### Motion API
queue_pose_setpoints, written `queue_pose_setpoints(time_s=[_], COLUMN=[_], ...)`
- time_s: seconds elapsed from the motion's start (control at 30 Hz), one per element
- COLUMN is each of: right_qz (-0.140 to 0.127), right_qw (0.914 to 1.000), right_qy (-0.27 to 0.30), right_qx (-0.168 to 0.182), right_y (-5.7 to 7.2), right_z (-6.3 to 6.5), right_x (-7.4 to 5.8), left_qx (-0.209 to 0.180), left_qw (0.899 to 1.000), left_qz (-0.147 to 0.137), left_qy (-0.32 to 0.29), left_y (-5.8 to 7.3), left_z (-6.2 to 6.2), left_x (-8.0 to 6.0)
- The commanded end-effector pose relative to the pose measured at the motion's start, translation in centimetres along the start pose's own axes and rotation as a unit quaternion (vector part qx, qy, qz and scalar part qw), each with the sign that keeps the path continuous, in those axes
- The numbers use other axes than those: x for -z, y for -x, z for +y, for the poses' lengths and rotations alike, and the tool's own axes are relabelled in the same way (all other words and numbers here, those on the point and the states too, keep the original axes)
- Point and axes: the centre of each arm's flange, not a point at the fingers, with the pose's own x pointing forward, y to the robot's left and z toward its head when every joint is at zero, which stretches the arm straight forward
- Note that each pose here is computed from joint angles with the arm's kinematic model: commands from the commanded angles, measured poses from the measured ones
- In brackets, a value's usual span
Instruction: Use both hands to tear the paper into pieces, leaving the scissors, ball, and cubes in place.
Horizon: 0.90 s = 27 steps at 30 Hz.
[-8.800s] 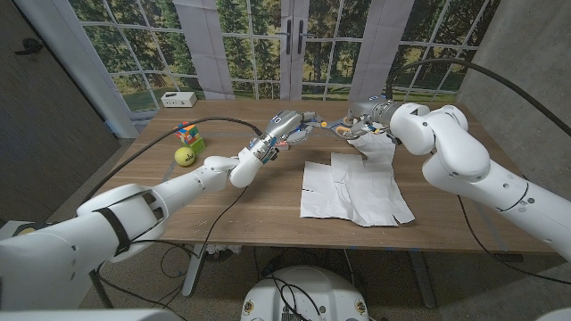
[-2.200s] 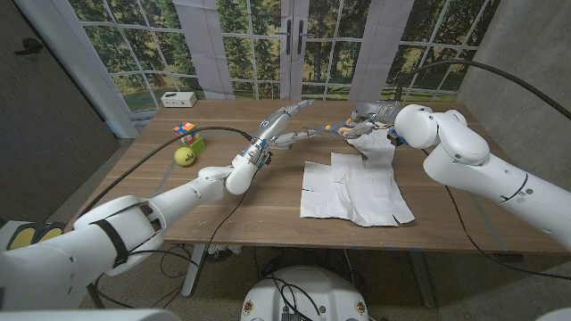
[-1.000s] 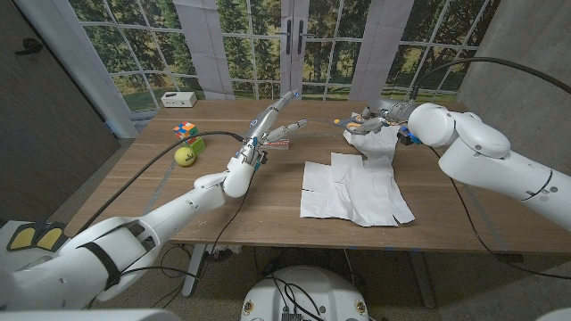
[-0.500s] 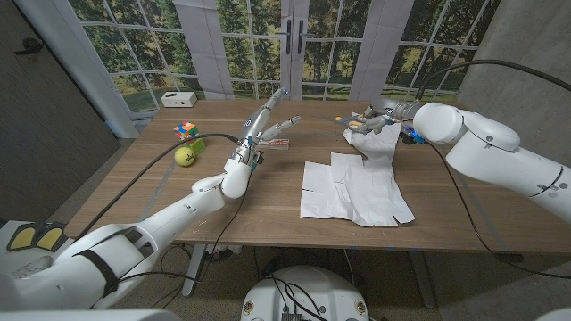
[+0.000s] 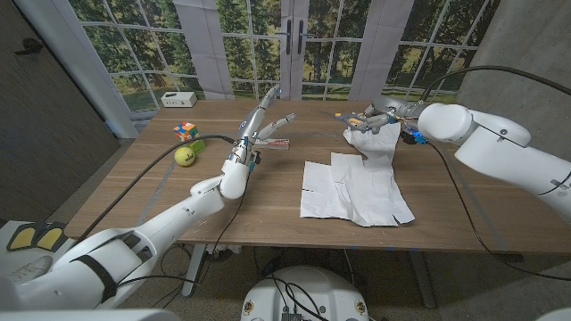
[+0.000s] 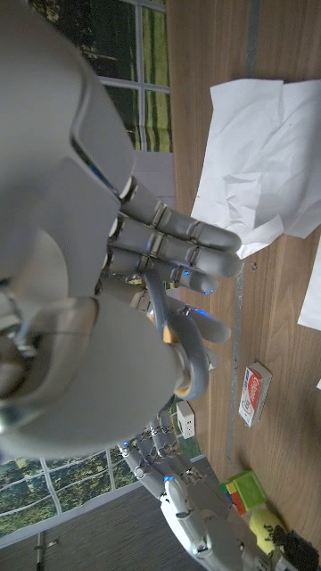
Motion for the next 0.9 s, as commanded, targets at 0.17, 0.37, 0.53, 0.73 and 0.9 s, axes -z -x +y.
queue_pose_setpoints(time_s=[0.17, 0.37, 0.53, 0.73, 0.9], right_qz=[-0.083, -0.091, -0.108, -0.119, -0.124], right_qw=[0.9773, 0.9742, 0.9661, 0.9614, 0.9549], right_qy=[-0.19, -0.203, -0.229, -0.245, -0.267], right_qx=[-0.041, -0.037, -0.049, -0.041, -0.04], right_y=[-0.13, -0.23, -0.44, -0.25, -0.26], right_z=[-0.03, -0.19, -0.1, -0.13, 0.08], right_x=[0.49, 0.35, 0.58, 0.61, 0.72], left_qx=[-0.001, 0.003, 0.004, 0.006, 0.01], left_qw=[1.0, 1.0, 1.0, 1.0, 1.0], left_qz=[0.008, 0.006, 0.005, 0.001, -0.004], left_qy=[0.007, 0.009, 0.012, 0.015, 0.017], left_y=[0.1, 0.12, 0.0, -0.34, -0.68], left_z=[0.13, -0.03, -0.19, -0.35, -0.46], left_x=[-0.02, -0.04, -0.11, -0.14, -0.27])
